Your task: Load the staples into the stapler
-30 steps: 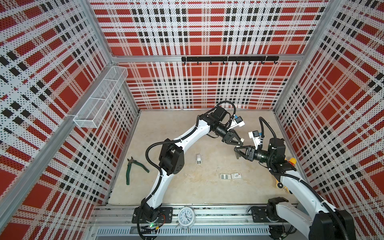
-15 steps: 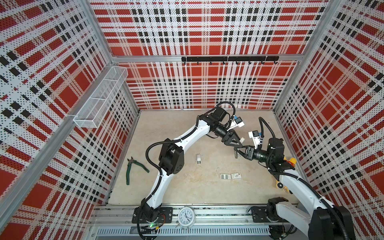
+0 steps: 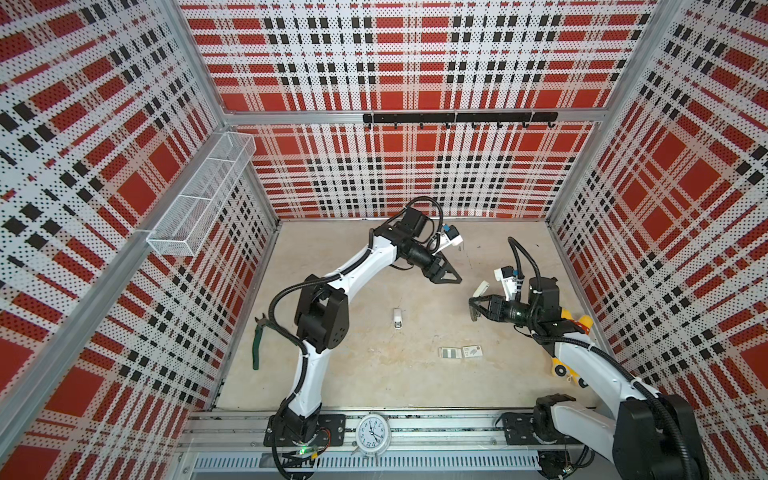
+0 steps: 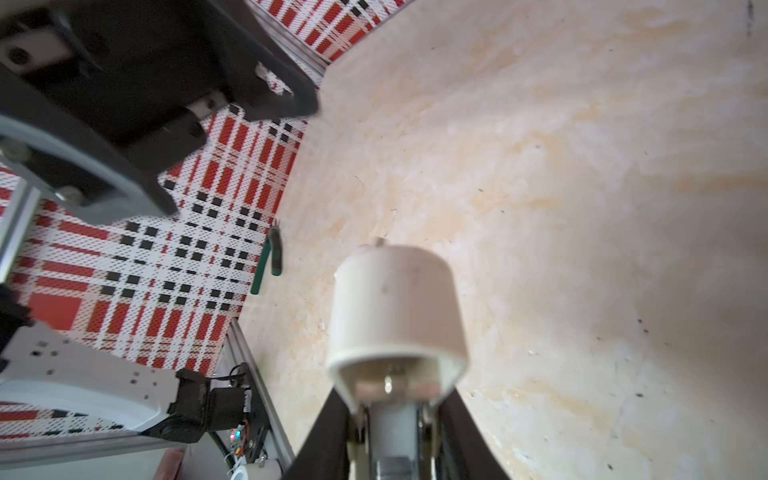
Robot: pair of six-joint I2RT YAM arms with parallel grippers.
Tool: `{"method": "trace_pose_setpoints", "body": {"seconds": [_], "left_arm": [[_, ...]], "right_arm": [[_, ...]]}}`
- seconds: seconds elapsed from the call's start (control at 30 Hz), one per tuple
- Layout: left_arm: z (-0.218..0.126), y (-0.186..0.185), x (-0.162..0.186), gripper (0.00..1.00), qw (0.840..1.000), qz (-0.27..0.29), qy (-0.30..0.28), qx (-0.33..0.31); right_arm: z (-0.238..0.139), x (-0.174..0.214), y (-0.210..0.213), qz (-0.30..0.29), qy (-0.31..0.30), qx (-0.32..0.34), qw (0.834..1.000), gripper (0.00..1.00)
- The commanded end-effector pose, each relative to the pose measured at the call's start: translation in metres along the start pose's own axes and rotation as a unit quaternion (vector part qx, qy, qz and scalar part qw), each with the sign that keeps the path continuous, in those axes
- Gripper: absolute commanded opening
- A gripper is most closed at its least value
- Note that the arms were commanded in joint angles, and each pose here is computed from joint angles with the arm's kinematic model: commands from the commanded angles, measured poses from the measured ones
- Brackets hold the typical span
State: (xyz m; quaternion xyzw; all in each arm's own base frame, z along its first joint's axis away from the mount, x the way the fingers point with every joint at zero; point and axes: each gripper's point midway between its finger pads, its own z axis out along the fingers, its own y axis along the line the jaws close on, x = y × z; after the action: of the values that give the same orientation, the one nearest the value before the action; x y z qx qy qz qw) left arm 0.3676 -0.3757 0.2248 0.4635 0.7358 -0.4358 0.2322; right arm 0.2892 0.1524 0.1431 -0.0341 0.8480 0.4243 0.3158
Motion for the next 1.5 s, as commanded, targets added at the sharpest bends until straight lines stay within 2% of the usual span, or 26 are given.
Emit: {"method": "trace_pose_setpoints", "body": {"seconds": [0.0, 0.23, 0.43, 0.6, 0.77, 0.93, 1.03, 1.17, 1.3, 1.47], "left_arm": [[-0.048, 0.02, -0.027, 0.75, 0.993, 0.025, -0.04, -0.108], [-0.092, 0.044, -0.003, 0.74, 0.979, 0.034, -0.013, -0.2], [-0.102, 0.046, 0.029, 0.73, 0.97, 0.054, 0.026, -0.236], [-0.094, 0.022, 0.06, 0.73, 0.979, 0.091, 0.065, -0.169], [-0.091, 0.014, 0.088, 0.74, 0.976, 0.115, 0.113, -0.146], [-0.093, 0.016, 0.096, 0.74, 0.972, 0.122, 0.126, -0.154], [-0.093, 0.005, 0.103, 0.76, 0.973, 0.144, 0.13, -0.127], [-0.092, 0.001, 0.111, 0.8, 0.962, 0.189, 0.15, -0.129], [-0.089, -0.001, 0.12, 0.83, 0.947, 0.229, 0.185, -0.13], [-0.082, -0.005, 0.129, 0.87, 0.928, 0.272, 0.222, -0.122]], "right_arm": [[0.003, -0.011, -0.015, -0.023, -0.005, 0.046, 0.999, 0.1], [0.023, 0.006, -0.036, -0.036, 0.041, 0.124, 0.991, 0.11], [0.04, 0.017, -0.055, -0.043, 0.072, 0.195, 0.977, 0.12], [0.054, 0.028, -0.069, -0.042, 0.098, 0.235, 0.966, 0.13], [0.066, 0.037, -0.078, -0.055, 0.123, 0.276, 0.952, 0.16], [0.073, 0.044, -0.083, -0.058, 0.13, 0.303, 0.942, 0.17], [0.075, 0.048, -0.087, -0.064, 0.138, 0.326, 0.933, 0.19], [0.079, 0.054, -0.089, -0.07, 0.149, 0.342, 0.925, 0.23], [0.081, 0.055, -0.085, -0.07, 0.147, 0.34, 0.926, 0.29], [0.081, 0.052, -0.077, -0.074, 0.139, 0.329, 0.931, 0.42]]}}
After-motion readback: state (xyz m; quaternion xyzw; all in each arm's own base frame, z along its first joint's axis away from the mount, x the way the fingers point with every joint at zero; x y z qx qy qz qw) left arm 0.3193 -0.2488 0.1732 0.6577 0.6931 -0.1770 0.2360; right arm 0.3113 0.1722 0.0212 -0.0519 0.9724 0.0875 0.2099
